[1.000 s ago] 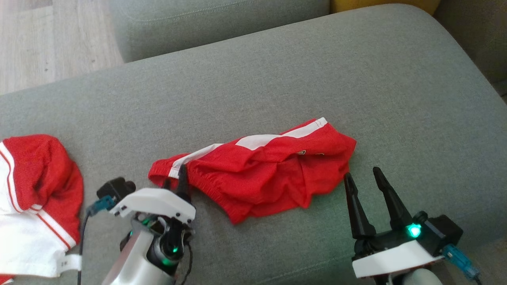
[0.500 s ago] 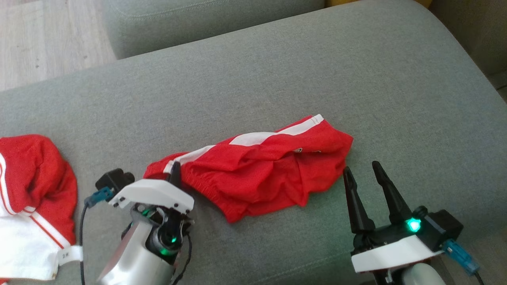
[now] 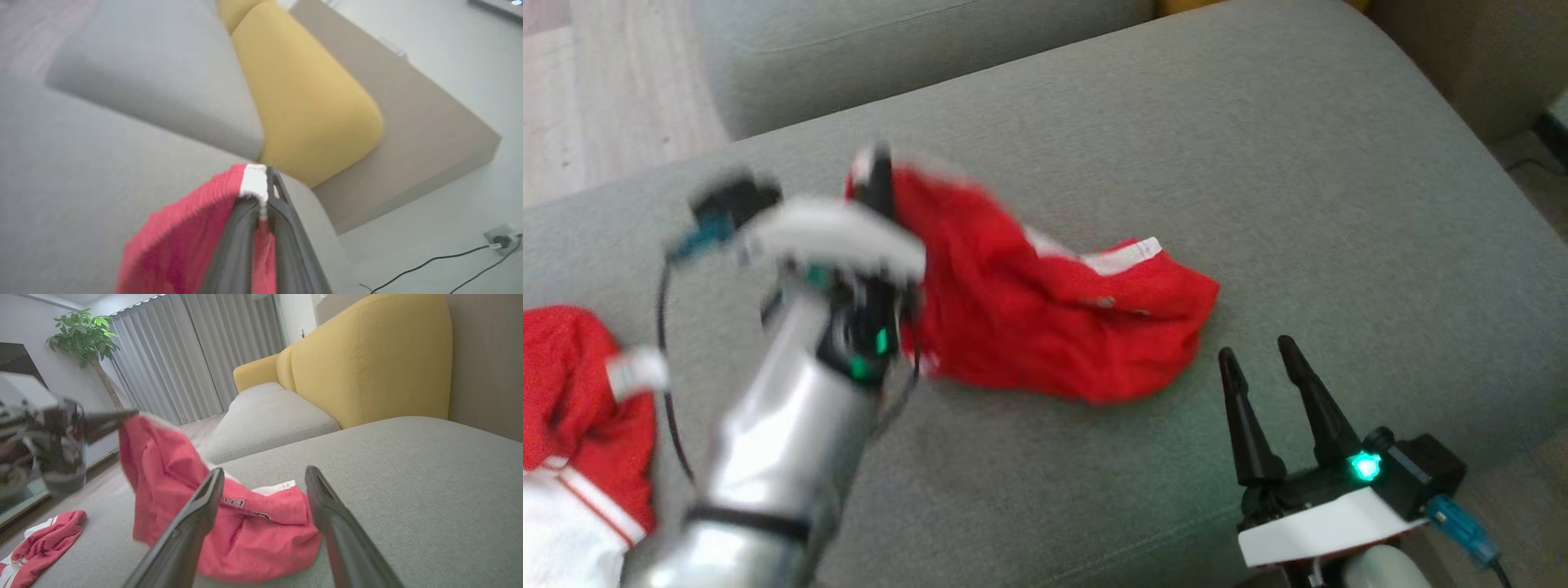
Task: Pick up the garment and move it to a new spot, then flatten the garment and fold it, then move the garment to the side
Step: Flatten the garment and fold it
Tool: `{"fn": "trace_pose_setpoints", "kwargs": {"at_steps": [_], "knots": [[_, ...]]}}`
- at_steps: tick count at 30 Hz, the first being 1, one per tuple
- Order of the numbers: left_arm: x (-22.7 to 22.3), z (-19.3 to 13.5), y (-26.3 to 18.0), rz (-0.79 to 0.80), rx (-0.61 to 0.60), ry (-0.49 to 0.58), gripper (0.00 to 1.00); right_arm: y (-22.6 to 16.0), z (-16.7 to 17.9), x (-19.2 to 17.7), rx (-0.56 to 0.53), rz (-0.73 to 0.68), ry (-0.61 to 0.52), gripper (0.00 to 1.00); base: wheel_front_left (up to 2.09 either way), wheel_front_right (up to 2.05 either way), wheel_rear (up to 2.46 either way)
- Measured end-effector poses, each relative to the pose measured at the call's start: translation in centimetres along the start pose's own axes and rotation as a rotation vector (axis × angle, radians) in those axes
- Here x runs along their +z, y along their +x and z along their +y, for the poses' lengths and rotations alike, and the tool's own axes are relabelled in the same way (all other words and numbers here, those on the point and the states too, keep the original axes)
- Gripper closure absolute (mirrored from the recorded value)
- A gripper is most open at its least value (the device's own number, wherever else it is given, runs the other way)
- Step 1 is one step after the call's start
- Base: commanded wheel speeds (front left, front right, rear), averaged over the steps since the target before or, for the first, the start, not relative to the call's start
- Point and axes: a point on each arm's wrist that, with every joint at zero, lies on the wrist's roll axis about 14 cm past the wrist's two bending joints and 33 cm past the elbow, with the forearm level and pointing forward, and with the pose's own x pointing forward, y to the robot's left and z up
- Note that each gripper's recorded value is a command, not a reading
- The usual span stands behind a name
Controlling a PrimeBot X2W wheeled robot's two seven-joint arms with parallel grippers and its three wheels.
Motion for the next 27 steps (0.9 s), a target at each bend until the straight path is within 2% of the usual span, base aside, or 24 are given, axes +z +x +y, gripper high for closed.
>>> {"fn": "trace_pose_setpoints", "kwargs": {"at_steps": [8, 16, 20, 22, 25, 27], "knots": [[6.2, -11.0, 4.3, -0.108, -0.252, 0.089, 1.00, -1.3, -1.3, 0.1, -0.058, -0.002, 0.007, 0.00, 0.00, 0.00, 0.00], [9.4, -19.9, 4.1, -0.224, -0.518, 0.145, 1.00, -2.0, -2.2, 0.2, -0.099, -0.007, 0.017, 0.00, 0.00, 0.00, 0.00], [8.2, -20.6, 3.1, -0.201, -0.603, 0.123, 1.00, -1.7, -2.4, 0.5, -0.099, -0.014, 0.015, 0.00, 0.00, 0.00, 0.00], [6.1, -20.0, 2.3, -0.151, -0.629, 0.113, 1.00, -1.5, -2.4, 0.5, -0.097, -0.016, 0.014, 0.00, 0.00, 0.00, 0.00], [-0.3, -16.6, 0.1, 0.025, -0.605, 0.048, 1.00, -1.2, -2.3, 0.8, -0.089, -0.023, 0.016, 0.00, 0.00, 0.00, 0.00], [-5.5, -13.0, -2.3, 0.166, -0.539, 0.001, 1.00, -1.0, -2.2, 0.8, -0.081, -0.024, 0.017, 0.00, 0.00, 0.00, 0.00]]}}
